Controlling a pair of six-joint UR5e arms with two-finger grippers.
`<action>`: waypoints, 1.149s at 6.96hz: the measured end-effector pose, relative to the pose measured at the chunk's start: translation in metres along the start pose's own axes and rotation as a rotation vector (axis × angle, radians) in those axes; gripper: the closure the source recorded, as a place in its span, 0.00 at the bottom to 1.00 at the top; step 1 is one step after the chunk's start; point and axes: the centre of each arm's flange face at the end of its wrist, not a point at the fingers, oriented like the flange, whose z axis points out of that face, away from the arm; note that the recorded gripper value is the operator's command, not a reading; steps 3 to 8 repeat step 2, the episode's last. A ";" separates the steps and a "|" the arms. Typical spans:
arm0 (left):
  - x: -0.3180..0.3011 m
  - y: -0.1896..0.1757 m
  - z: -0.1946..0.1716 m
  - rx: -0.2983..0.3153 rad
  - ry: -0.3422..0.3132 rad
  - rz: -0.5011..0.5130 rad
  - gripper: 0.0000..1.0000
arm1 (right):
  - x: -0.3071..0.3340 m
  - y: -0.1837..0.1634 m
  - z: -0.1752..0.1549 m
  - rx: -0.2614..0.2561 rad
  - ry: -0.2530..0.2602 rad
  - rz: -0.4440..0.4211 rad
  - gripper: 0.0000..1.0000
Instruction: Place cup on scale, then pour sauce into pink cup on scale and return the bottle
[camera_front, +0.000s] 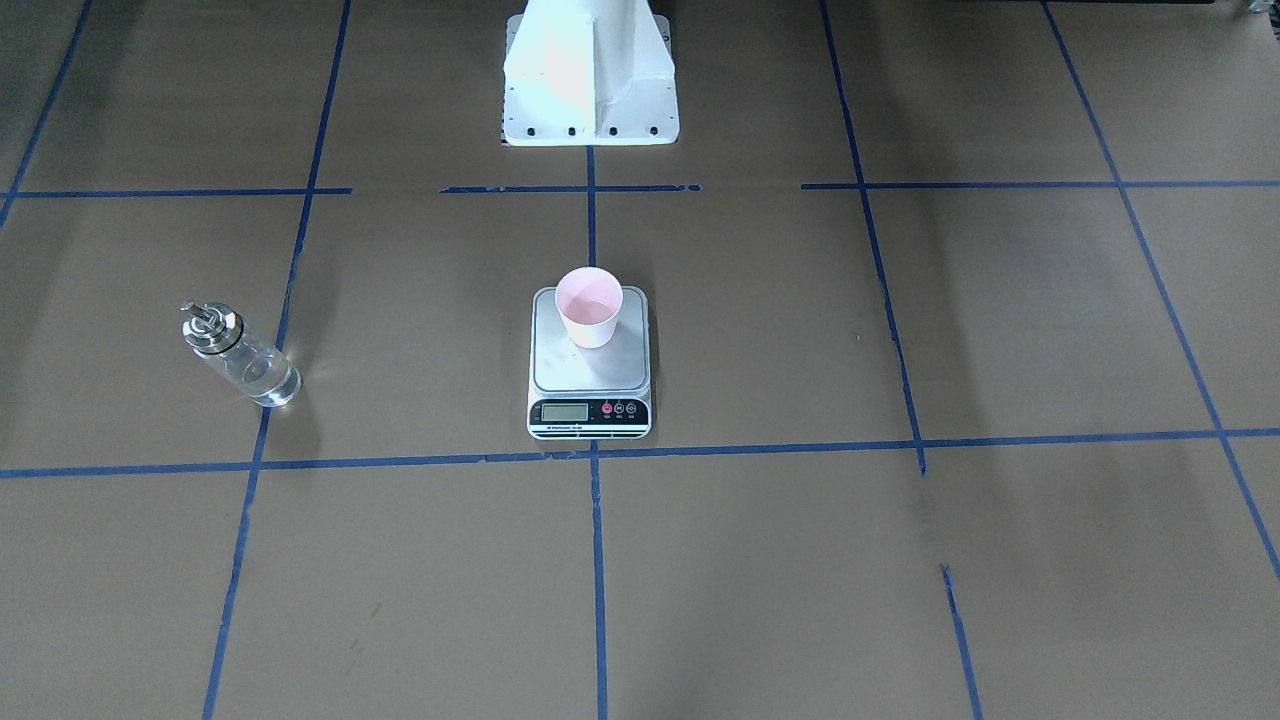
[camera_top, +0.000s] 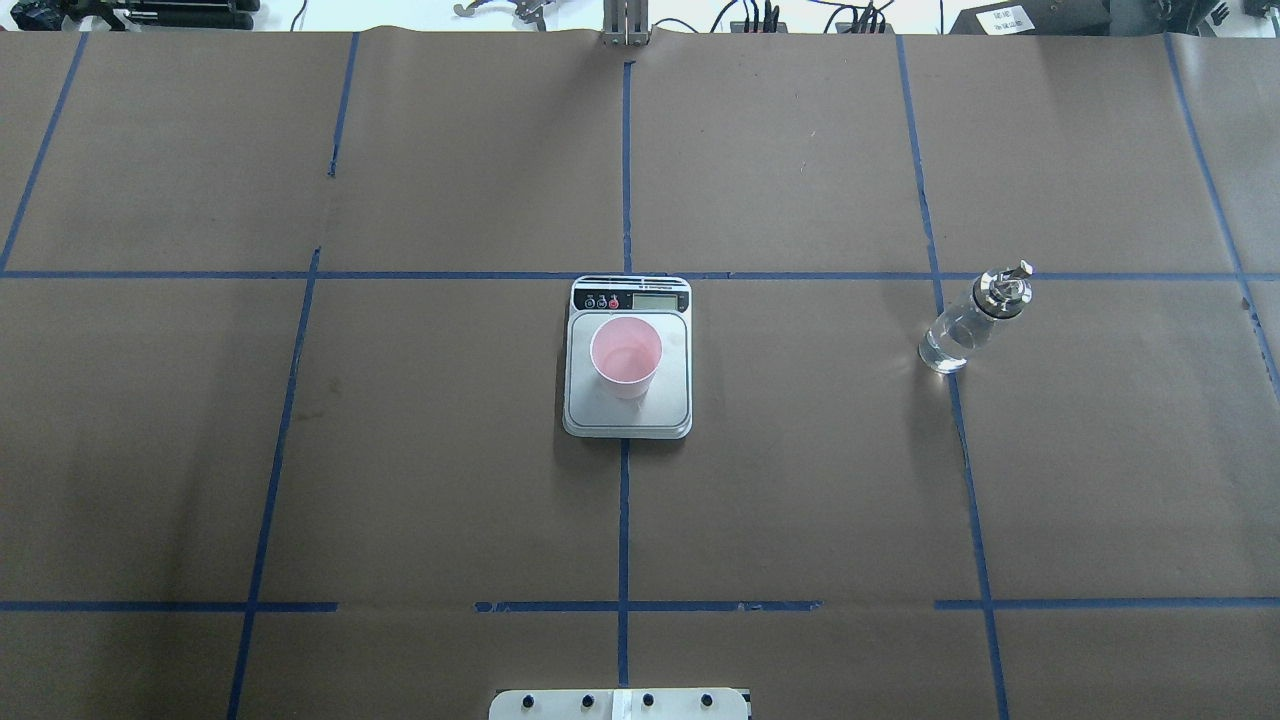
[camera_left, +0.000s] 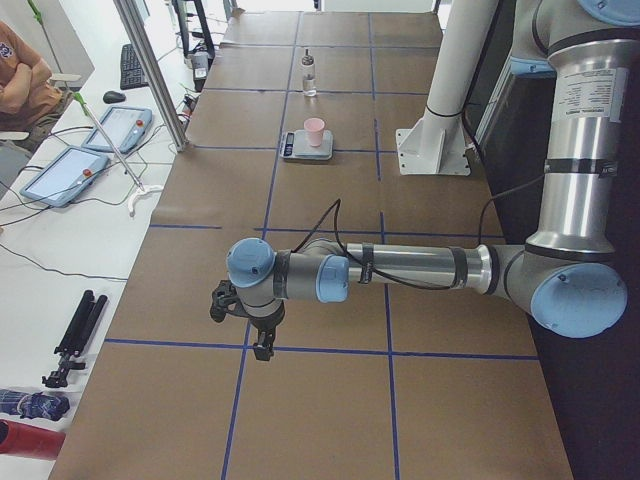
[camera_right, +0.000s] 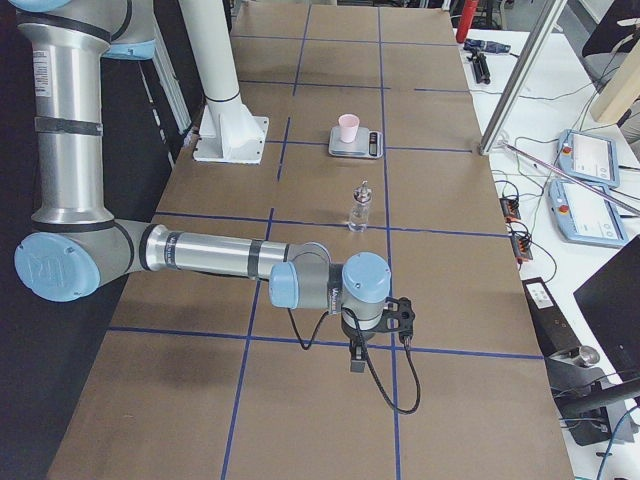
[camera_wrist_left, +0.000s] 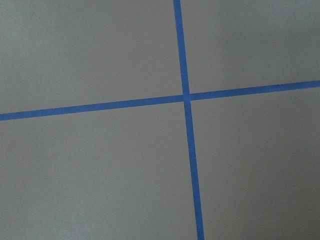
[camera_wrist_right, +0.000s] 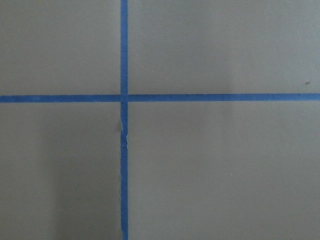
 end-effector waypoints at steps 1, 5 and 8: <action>0.000 0.000 0.000 0.000 0.000 0.000 0.00 | 0.000 0.000 0.000 -0.001 0.000 0.000 0.00; -0.001 0.000 0.001 -0.001 -0.001 -0.001 0.00 | 0.001 0.000 0.001 -0.002 0.001 0.001 0.00; -0.001 0.000 0.001 -0.001 -0.001 -0.001 0.00 | 0.001 0.000 0.001 -0.002 0.001 0.001 0.00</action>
